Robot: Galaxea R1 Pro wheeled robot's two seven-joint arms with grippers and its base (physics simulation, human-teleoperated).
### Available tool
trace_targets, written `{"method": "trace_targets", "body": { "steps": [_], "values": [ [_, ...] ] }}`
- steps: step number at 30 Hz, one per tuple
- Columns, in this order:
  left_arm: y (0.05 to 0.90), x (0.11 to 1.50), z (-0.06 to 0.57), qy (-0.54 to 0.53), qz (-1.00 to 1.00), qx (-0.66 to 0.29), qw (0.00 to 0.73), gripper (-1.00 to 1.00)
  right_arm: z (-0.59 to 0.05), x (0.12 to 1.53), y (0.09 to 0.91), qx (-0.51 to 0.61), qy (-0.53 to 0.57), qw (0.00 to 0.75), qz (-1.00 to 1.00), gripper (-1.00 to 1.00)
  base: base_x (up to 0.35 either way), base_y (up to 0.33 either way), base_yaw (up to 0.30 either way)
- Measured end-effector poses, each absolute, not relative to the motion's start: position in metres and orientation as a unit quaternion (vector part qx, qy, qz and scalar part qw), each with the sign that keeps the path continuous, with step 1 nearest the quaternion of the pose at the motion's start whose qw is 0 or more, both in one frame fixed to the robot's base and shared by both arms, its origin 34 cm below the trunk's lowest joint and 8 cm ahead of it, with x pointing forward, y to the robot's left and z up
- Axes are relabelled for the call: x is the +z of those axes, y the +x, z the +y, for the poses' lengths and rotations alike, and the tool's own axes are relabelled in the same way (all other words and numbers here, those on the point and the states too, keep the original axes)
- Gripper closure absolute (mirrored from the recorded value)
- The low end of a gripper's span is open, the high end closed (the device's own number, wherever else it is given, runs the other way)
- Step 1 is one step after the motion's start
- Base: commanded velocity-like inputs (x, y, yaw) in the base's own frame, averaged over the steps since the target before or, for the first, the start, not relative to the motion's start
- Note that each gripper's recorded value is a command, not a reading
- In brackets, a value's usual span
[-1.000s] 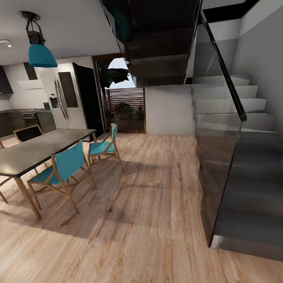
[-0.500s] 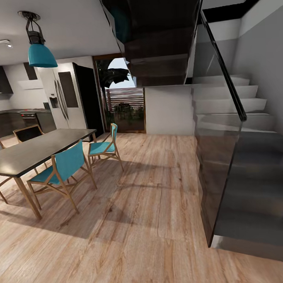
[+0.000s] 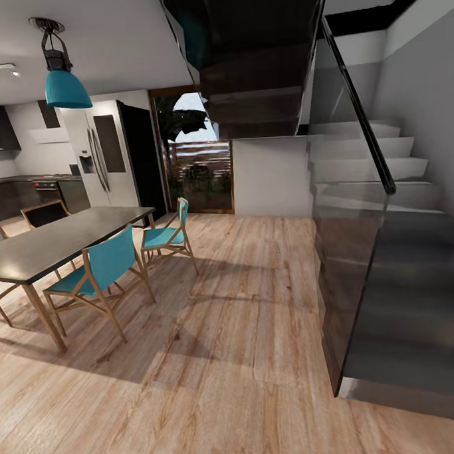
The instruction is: Put the three can of soda from the living room inside the tash can in the kitchen.
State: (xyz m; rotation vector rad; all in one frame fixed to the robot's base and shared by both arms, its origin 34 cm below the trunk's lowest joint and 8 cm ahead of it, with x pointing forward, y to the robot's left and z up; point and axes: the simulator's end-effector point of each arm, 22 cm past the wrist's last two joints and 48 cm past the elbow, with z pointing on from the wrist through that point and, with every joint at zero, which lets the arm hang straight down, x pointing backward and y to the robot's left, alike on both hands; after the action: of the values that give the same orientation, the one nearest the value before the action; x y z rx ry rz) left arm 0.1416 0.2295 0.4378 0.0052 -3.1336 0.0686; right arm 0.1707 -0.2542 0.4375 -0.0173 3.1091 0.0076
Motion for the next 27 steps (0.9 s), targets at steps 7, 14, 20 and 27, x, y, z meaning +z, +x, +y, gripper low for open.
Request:
{"method": "trace_targets", "body": {
  "steps": [7,14,20,27],
  "values": [
    [0.152,0.438,0.252,0.021,-1.0,0.022,0.003,-1.0,-0.276,0.44,0.206,0.002,-0.006,0.032,0.999,-1.0,0.0,0.0,0.0],
    [0.413,0.578,0.161,-0.032,-0.906,0.326,-0.268,-1.0,-0.248,0.529,0.393,0.202,-0.076,0.194,0.957,-1.0,0.0,0.0,0.0],
    [0.423,0.589,0.16,-0.032,-0.899,0.333,-0.283,-1.0,-0.247,0.535,0.401,0.204,-0.08,0.203,0.954,-1.0,0.0,0.0,0.0],
    [0.42,0.588,0.158,-0.031,-0.899,0.337,-0.279,-1.0,-0.247,0.538,0.405,0.205,-0.081,0.207,0.953,-1.0,0.0,0.0,0.0]
  ]
}}
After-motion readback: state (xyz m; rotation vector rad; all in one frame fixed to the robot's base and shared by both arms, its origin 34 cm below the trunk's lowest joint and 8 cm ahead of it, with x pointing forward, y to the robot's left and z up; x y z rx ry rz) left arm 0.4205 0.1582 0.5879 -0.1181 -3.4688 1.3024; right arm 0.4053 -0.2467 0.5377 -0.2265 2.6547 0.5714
